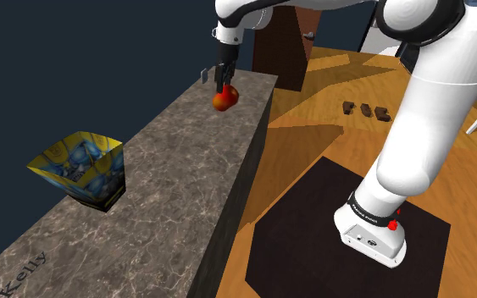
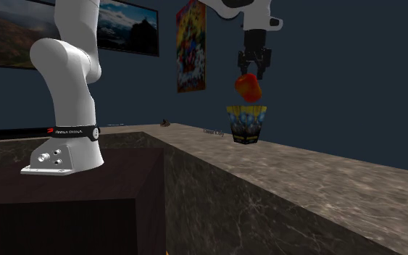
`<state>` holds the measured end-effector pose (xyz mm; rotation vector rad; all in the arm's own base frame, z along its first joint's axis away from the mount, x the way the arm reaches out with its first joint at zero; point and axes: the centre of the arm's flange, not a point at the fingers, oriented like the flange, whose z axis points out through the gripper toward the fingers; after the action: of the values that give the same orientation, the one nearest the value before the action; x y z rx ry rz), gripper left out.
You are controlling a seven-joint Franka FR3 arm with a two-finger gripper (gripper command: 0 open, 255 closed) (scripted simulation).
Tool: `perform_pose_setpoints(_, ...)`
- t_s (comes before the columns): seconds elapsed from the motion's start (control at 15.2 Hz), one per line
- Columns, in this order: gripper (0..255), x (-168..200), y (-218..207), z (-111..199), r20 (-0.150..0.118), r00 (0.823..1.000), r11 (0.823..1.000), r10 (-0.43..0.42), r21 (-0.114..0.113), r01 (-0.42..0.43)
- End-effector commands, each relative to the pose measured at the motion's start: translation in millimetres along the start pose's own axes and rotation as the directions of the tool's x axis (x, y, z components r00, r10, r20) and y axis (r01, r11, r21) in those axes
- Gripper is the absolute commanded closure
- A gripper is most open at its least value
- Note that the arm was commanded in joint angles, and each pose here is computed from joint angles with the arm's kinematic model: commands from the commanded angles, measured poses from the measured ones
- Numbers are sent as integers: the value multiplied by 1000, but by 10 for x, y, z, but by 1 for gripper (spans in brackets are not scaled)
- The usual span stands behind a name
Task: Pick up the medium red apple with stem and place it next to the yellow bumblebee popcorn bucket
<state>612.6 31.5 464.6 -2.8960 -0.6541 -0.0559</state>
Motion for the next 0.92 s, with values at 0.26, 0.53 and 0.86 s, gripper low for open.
perform_pose_setpoints(0.26,255,21,-52,-309,0,1000,1000,0,0,0)
perform_pose_setpoints(0.53,255,35,-82,-495,0,1000,1000,0,0,0)
perform_pose_setpoints(0.86,255,367,-641,-381,0,1000,1000,0,0,0)
